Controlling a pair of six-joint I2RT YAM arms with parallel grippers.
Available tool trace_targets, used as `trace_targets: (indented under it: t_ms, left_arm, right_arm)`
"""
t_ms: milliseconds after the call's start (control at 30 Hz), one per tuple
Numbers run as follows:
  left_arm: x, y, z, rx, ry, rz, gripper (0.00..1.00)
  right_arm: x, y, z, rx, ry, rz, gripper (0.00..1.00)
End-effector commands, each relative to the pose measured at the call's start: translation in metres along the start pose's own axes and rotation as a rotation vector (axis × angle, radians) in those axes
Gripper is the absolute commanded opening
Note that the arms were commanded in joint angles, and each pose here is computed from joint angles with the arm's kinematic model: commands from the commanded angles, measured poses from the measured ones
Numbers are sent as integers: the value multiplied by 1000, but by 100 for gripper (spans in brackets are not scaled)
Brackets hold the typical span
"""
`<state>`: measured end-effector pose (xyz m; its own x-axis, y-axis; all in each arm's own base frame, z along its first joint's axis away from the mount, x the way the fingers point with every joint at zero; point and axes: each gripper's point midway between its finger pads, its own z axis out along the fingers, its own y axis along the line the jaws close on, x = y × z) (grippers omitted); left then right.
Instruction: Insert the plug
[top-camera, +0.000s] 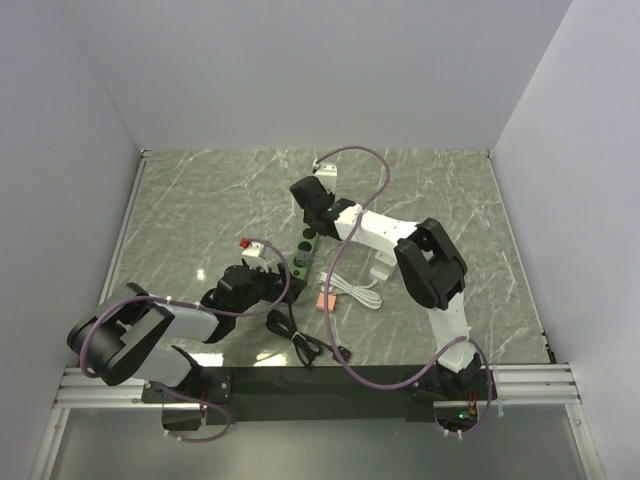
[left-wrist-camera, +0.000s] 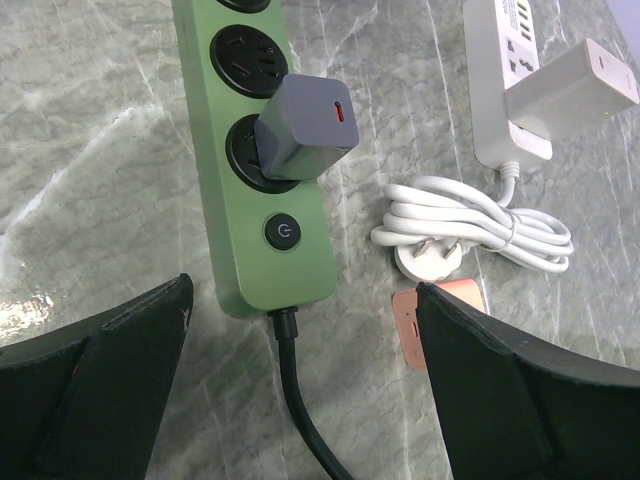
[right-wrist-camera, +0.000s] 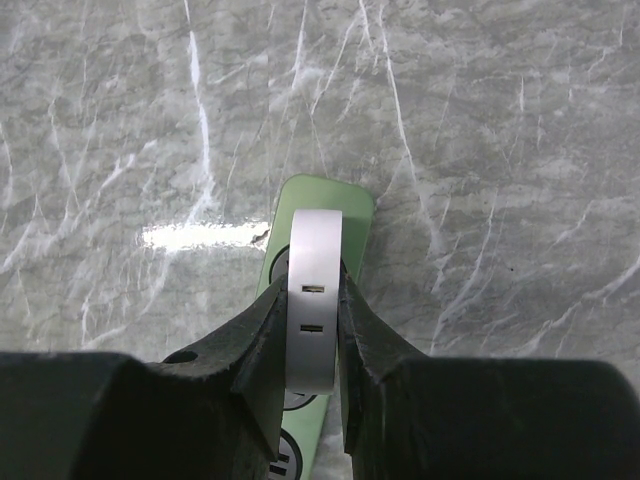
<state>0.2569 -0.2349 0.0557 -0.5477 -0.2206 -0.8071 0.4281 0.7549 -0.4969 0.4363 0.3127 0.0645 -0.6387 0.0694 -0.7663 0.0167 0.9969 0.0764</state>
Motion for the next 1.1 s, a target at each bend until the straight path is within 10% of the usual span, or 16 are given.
trace_targets:
  t_ms: [0, 467, 1067]
  left_arm:
    - [-10, -4, -1, 13, -44, 20, 99]
    - [-10, -2, 2, -1, -41, 27, 99]
    - [-22, -7, -2, 20, -111, 70, 99]
  right_arm:
    - [170, -42, -17, 21, 558, -234, 5]
    - [73, -25, -34, 29, 314, -192, 58]
    - [-31, -57, -166, -203, -99, -15, 88]
